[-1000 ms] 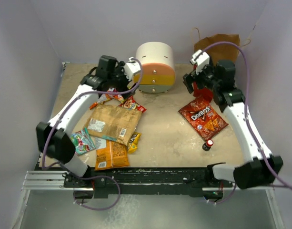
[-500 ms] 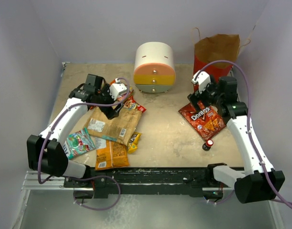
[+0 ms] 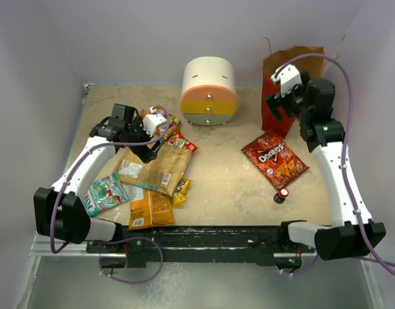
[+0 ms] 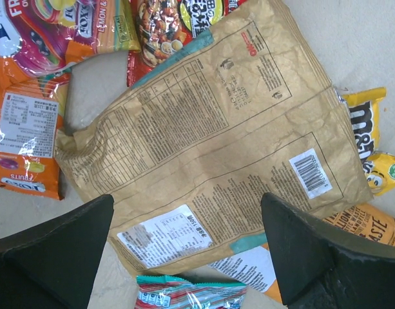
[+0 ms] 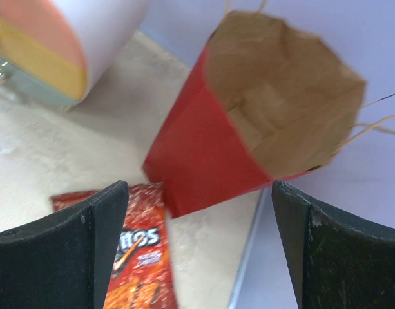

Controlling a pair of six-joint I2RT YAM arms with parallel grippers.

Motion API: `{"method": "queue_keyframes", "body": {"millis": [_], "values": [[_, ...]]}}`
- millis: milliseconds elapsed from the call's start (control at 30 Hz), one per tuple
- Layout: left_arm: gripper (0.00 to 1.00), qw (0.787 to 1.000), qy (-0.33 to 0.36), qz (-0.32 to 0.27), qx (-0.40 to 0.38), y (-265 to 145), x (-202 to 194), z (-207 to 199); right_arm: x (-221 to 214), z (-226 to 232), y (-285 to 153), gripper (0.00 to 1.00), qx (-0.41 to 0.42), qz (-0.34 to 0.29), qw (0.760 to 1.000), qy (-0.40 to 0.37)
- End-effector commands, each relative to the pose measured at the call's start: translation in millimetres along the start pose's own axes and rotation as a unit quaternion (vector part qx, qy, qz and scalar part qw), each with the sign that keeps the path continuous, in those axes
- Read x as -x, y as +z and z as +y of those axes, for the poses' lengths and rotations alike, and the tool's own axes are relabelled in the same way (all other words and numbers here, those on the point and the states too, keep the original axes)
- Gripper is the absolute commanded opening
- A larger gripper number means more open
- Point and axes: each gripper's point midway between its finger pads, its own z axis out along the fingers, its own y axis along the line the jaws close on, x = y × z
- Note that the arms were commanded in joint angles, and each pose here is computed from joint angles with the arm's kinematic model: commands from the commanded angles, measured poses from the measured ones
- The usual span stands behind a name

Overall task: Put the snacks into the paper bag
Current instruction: Pick up the snack from the center of the board.

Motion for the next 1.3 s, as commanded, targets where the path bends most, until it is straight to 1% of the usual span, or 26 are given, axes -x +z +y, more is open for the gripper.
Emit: {"method": "queue_keyframes", "body": {"millis": [0, 133, 200, 300, 433, 500, 533, 567, 700, 800, 867, 933, 1000, 1100, 1267], "values": [[0.99, 0.999, -0.004, -0.039, 0.027, -11, 18, 8, 20, -50, 5, 0.95, -0.051, 0.001, 0.998, -0.031], [0.99, 0.999, -0.003, -0.040, 0.028, -12, 20, 9, 5, -60, 33, 0.96, -0.012, 0.050, 0.998, -0.041], [0.99, 0.999, -0.002, -0.042, 0.029, -12, 21, 10, 3, -57, 40, 0.95, 0.007, 0.056, 0.998, -0.037], [0.99, 0.999, 0.010, -0.046, 0.027, -12, 23, 9, 3, -37, 34, 0.95, 0.050, 0.046, 0.997, -0.028], [0.99, 0.997, 0.036, -0.069, 0.003, -12, 35, 2, -14, -17, 20, 0.93, 0.061, 0.053, 0.997, 0.000], [1.00, 0.996, 0.053, -0.075, -0.014, -9, 44, -7, -33, -5, 14, 0.92, 0.066, 0.069, 0.995, 0.009], [1.00, 0.995, 0.065, -0.077, -0.020, -8, 50, -13, -42, 6, 11, 0.91, 0.079, 0.073, 0.994, 0.020], [1.00, 0.994, 0.074, -0.078, -0.025, -6, 54, -18, -53, 13, 11, 0.90, 0.075, 0.079, 0.993, 0.037], [1.00, 0.989, 0.109, -0.093, -0.035, 4, 71, -37, -109, 31, 14, 0.88, 0.068, 0.130, 0.988, 0.039], [1.00, 0.987, 0.107, -0.108, -0.042, 9, 78, -45, -150, 41, 20, 0.85, 0.077, 0.166, 0.982, 0.041], [1.00, 0.987, 0.100, -0.114, -0.048, 12, 78, -48, -172, 38, 23, 0.83, 0.078, 0.183, 0.979, 0.043], [1.00, 0.987, 0.098, -0.114, -0.050, 15, 75, -50, -206, 42, 24, 0.82, 0.088, 0.213, 0.972, 0.047], [1.00, 0.988, 0.097, -0.111, -0.049, 20, 72, -50, -231, 41, 25, 0.81, 0.094, 0.234, 0.966, 0.055], [1.00, 0.988, 0.097, -0.108, -0.049, 24, 67, -51, -254, 41, 30, 0.80, 0.105, 0.253, 0.959, 0.067], [1.00, 0.988, 0.102, -0.106, -0.053, 26, 66, -53, -280, 32, 44, 0.79, 0.118, 0.271, 0.950, 0.100]]}}
